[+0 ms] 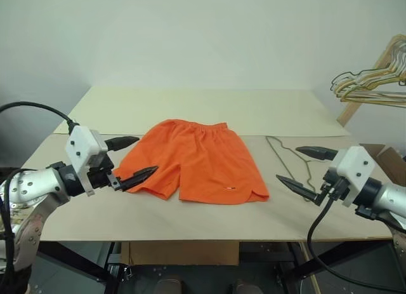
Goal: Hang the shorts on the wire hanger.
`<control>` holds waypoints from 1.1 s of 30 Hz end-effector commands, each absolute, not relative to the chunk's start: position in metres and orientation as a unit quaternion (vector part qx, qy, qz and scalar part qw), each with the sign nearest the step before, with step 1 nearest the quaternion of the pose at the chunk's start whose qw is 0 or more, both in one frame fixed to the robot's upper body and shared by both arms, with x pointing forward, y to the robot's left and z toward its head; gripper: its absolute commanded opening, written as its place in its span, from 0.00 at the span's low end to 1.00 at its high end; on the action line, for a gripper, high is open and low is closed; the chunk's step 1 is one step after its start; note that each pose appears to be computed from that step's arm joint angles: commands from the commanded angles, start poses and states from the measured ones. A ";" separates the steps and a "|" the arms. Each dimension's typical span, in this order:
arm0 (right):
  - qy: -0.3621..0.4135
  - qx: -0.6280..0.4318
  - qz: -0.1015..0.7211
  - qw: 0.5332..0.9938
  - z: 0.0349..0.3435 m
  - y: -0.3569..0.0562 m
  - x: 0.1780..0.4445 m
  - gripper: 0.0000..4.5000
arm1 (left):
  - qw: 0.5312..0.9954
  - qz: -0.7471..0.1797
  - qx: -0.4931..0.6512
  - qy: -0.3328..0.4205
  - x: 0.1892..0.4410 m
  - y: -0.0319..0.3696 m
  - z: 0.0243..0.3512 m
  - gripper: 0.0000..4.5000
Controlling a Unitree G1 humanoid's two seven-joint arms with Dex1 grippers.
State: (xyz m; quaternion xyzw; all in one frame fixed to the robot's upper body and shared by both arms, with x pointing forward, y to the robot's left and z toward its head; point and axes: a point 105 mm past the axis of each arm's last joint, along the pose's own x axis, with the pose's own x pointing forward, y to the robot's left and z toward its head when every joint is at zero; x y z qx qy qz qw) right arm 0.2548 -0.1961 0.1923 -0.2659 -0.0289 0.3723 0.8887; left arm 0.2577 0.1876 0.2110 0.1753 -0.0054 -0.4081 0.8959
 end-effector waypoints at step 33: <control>0.101 -0.548 0.453 0.696 0.088 -0.182 0.295 0.99 | 0.879 -0.445 0.161 -0.048 0.250 0.164 0.224 1.00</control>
